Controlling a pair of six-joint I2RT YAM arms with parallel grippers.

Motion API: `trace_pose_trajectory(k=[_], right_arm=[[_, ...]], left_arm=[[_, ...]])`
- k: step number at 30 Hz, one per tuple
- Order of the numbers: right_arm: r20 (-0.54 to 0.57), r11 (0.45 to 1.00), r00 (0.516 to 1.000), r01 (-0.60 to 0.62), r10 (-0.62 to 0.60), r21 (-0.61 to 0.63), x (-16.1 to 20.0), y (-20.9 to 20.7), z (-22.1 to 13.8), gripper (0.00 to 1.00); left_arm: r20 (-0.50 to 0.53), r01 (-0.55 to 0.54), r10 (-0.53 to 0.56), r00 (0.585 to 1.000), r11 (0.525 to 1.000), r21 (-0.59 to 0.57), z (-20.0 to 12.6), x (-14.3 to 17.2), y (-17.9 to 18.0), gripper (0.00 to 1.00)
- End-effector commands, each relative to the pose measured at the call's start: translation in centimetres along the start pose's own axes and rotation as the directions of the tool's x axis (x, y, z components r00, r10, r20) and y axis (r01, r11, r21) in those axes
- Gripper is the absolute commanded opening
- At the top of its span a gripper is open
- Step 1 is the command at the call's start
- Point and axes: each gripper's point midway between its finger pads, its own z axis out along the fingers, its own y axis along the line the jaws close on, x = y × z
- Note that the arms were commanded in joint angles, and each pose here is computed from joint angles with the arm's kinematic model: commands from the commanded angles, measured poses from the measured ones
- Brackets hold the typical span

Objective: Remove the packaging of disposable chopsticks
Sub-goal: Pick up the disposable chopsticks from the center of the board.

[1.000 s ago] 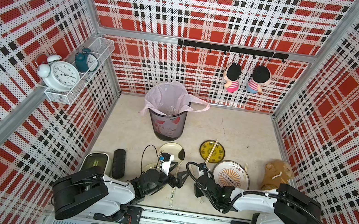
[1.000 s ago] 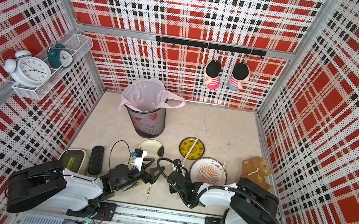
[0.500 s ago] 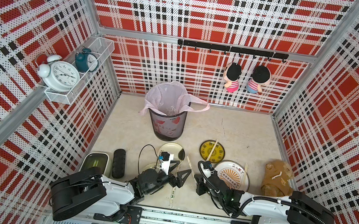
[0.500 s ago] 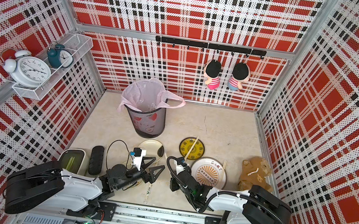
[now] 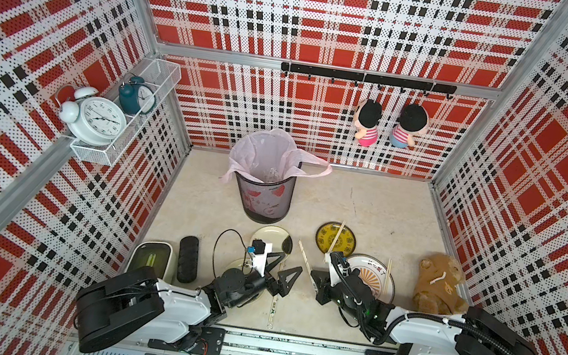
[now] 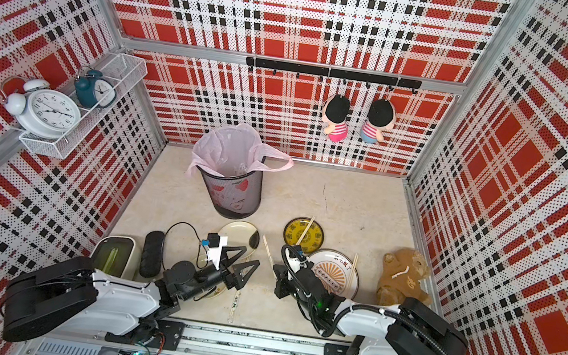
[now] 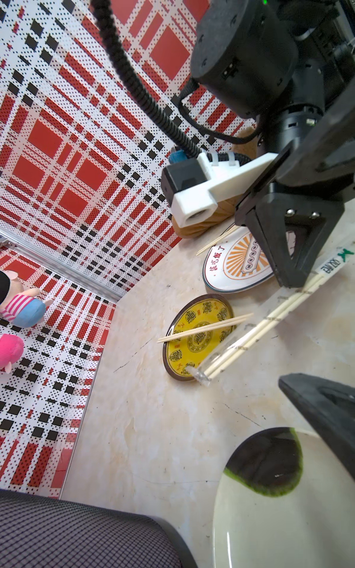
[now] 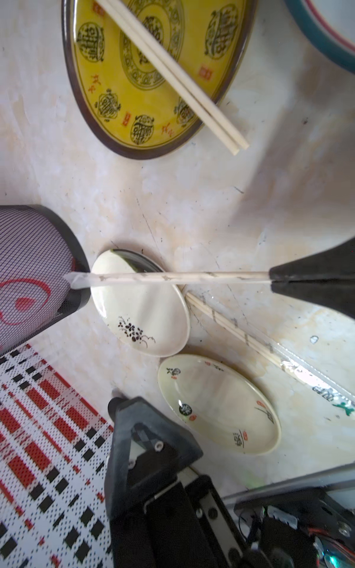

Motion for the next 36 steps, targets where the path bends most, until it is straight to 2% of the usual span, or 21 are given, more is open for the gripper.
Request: trace_pose_trajectory(k=[1, 10, 14, 18, 22, 36], right_arm=[[0.083, 0.995, 0.997, 0.017, -0.008, -0.1, -1.8, 1.4, -0.8, 0.0], [0.151, 0.978, 0.988, 0.044, -0.012, -0.206, -2.9, 2.6, -2.2, 0.0], [0.183, 0.956, 0.983, 0.083, -0.032, -0.282, -3.5, 4.1, -3.1, 0.0], [0.204, 0.927, 0.977, 0.127, -0.056, -0.352, -4.0, 5.6, -3.9, 0.0], [0.241, 0.898, 0.968, 0.169, -0.074, -0.405, -4.6, 6.8, -4.9, 0.0], [0.299, 0.833, 0.949, 0.246, -0.102, -0.495, -5.5, 9.0, -6.3, 0.0]], left_arm=[[0.038, 0.019, -0.02, 0.999, 0.999, 0.026, -0.7, -0.5, -0.3, 0.98], [0.068, 0.063, -0.071, 0.995, 0.992, 0.112, -1.2, -1.1, -1.4, 0.98], [0.096, 0.042, -0.052, 0.994, 0.994, 0.103, -1.1, -1.2, -1.5, 1.0], [0.12, 0.043, -0.065, 0.991, 0.983, 0.177, -1.2, -1.8, -2.8, 1.0], [0.11, 0.052, -0.076, 0.991, 0.978, 0.203, -0.4, -1.7, -3.1, 1.0], [0.219, -0.041, -0.038, 0.975, 0.938, 0.345, -1.6, -4.8, -6.6, 0.83]])
